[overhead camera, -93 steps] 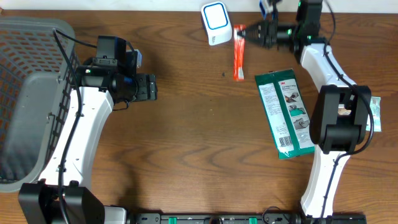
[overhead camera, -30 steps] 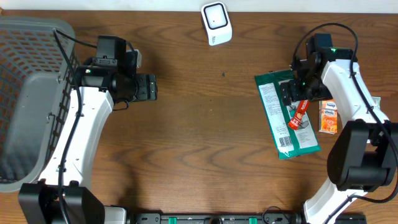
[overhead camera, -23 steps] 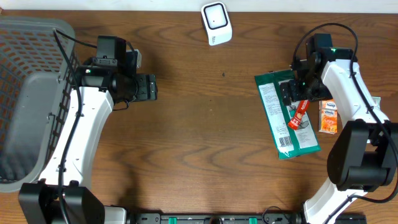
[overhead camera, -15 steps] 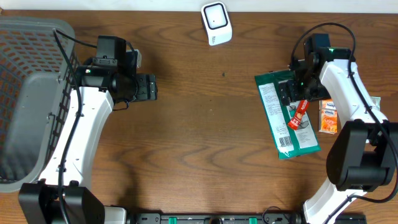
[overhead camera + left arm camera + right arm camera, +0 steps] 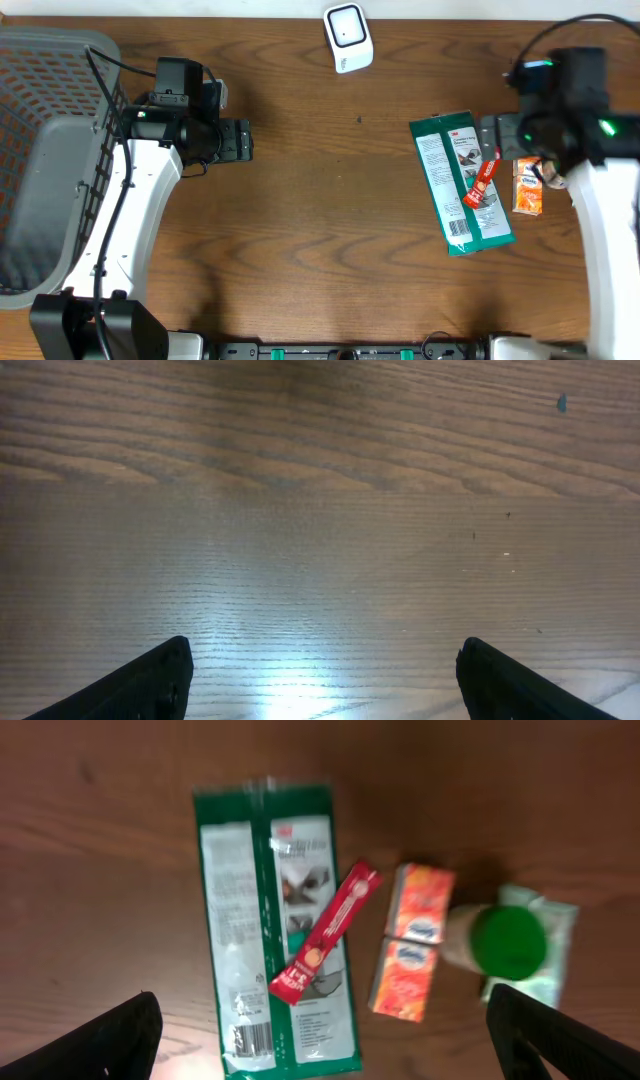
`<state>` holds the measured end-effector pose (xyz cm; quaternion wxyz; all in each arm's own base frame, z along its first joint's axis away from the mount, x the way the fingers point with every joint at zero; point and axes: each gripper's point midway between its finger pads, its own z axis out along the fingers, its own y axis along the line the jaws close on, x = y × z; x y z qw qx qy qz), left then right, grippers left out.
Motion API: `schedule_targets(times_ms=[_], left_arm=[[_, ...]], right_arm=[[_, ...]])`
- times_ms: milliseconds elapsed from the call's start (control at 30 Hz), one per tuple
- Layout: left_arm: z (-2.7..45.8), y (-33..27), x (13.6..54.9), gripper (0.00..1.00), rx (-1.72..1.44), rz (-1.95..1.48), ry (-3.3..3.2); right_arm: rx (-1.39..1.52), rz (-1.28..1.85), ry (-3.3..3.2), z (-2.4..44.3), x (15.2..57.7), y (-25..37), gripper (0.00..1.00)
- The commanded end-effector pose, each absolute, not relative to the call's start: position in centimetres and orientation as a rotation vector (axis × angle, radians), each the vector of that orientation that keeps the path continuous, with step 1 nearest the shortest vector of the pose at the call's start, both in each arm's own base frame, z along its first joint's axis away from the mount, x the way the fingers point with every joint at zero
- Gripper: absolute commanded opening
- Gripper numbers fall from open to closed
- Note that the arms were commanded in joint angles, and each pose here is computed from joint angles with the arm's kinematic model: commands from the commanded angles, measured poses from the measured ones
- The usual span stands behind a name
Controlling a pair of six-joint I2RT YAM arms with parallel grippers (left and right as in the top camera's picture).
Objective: Scan the item barcode
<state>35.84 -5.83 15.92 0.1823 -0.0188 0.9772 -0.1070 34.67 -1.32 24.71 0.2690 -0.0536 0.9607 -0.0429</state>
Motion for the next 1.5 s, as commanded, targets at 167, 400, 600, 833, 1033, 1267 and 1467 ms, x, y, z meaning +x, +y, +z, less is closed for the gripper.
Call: schedule_targets(times_ms=[167,400,600,833,1033,1267,1467], left_arm=[[16.5,-5.5,36.2,0.85,-0.064,-0.288,2.739],[16.5,-5.5,36.2,0.85,-0.063,-0.288,2.739],[16.5,-5.5,36.2,0.85,-0.064,-0.288,2.739],[16.5,-5.5,36.2,0.85,-0.064,-0.288,2.739],[16.5,-5.5,36.2,0.85,-0.064,-0.288,2.739],[16.5,-5.5,36.2,0.85,-0.064,-0.288,2.739],[16.5,-5.5,36.2,0.85,-0.064,-0.288,2.739]], right_arm=[[-0.128,-0.144,2.327,32.9,30.2,-1.3,0.99],[-0.118,-0.149,2.194,36.5,26.9,-1.2,0.99],[-0.107,-0.154,2.068,39.4,23.5,-1.2,0.99],[-0.092,-0.161,1.904,42.6,18.7,-1.2,0.99],[-0.068,-0.191,1.818,43.6,15.4,-1.6,0.99],[-0.074,-0.181,1.797,40.1,13.2,-1.4,0.99],[-0.106,-0.138,1.765,35.0,14.6,-0.6,0.99]])
